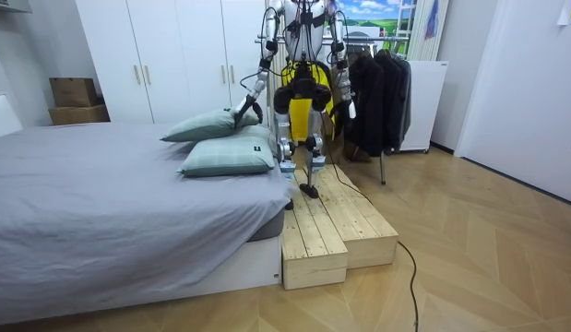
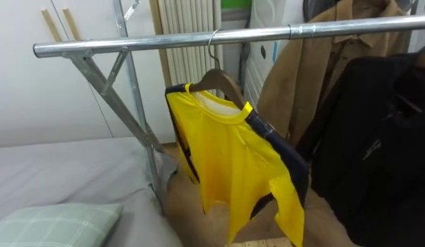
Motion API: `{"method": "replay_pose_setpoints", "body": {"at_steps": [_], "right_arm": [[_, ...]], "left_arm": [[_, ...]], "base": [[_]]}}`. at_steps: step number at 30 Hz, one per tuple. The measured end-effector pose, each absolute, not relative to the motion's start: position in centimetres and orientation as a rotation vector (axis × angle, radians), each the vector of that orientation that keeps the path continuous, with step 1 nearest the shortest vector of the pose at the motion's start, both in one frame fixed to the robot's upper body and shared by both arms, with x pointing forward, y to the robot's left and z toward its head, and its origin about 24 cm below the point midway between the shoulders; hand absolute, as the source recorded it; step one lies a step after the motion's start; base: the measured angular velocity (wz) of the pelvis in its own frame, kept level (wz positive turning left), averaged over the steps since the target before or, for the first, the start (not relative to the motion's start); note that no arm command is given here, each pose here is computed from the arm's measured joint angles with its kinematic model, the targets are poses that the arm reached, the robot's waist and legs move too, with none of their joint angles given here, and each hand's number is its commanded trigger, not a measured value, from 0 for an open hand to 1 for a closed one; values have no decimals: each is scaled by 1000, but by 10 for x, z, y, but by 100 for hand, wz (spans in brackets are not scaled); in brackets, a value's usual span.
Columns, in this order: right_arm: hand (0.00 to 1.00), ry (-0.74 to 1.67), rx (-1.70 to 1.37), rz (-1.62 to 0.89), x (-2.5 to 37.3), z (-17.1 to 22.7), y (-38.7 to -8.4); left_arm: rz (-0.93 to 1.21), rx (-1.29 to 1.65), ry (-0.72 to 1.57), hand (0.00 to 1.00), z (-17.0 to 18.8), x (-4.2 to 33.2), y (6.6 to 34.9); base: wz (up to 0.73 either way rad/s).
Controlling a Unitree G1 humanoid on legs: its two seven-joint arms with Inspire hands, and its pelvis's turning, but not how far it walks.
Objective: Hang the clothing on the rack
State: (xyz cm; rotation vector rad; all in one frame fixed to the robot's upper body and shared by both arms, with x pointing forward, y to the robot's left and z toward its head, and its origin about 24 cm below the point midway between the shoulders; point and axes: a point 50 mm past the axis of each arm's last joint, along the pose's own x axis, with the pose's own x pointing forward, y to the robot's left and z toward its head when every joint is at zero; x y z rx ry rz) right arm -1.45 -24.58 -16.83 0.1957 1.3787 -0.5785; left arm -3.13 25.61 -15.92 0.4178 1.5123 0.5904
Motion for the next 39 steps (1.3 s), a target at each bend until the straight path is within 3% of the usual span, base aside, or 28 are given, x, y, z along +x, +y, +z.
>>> {"method": "replay_pose_setpoints", "body": {"at_steps": [13,39], "right_arm": [[0,1403,87,-412,9,-170,-243],[0,1354,94,-391,22,-171,-236]], "left_arm": [[520,267,1537,0,-163,-29,254],[493,227,1544,0,-165,-23,252]], "base": [[1],[1]]}}
